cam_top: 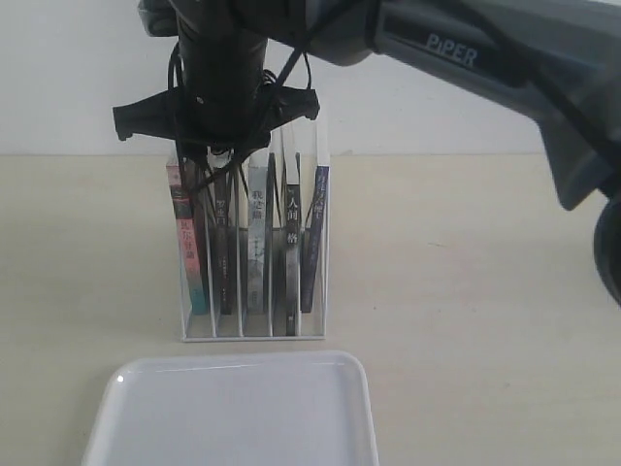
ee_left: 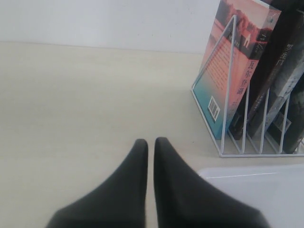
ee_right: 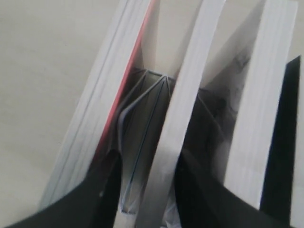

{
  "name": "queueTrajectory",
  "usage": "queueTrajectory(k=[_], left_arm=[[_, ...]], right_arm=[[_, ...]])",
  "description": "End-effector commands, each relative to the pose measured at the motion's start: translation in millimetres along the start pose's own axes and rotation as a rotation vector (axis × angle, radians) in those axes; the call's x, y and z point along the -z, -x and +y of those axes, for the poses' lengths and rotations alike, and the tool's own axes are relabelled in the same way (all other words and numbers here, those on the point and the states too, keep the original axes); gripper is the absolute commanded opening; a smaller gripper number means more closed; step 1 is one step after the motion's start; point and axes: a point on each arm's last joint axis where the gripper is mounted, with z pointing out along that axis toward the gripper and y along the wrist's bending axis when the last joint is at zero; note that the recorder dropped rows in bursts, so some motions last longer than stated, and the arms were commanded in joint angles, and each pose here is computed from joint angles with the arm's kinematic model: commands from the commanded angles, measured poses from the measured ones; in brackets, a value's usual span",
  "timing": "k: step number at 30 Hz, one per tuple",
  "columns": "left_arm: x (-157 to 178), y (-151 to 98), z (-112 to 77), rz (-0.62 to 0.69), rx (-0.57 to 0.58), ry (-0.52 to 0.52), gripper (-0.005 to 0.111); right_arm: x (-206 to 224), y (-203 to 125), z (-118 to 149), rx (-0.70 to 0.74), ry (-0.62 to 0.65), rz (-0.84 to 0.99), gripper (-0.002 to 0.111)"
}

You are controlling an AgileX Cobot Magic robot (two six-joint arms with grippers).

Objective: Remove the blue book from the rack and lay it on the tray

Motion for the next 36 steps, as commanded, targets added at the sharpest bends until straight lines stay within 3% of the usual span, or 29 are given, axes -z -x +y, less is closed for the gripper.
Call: queueTrajectory(k=[1, 6, 11, 20, 36], left_arm=[[1, 2, 0.0, -0.012, 0.002, 0.002, 0.004], [1, 2, 0.0, -0.012, 0.002, 0.002, 0.004], [1, 2, 0.0, -0.012, 0.002, 0.002, 0.004], [1, 2, 0.0, -0.012, 0.002, 0.002, 0.004], [1, 2, 0.0, -0.012, 0.002, 0.002, 0.004]], right_arm=[[-10, -2, -1, 0.002, -0.014, 0.016, 0.036], [-12, -2, -1, 0.004, -0.017, 0.018, 0.033], [-12, -2, -2, 0.014, -0.02, 0.019, 0.0], [-7, 0, -2, 0.012, -0.014, 0.001, 0.0], [69, 15, -17, -0.044, 0.012, -0.088, 0.0]])
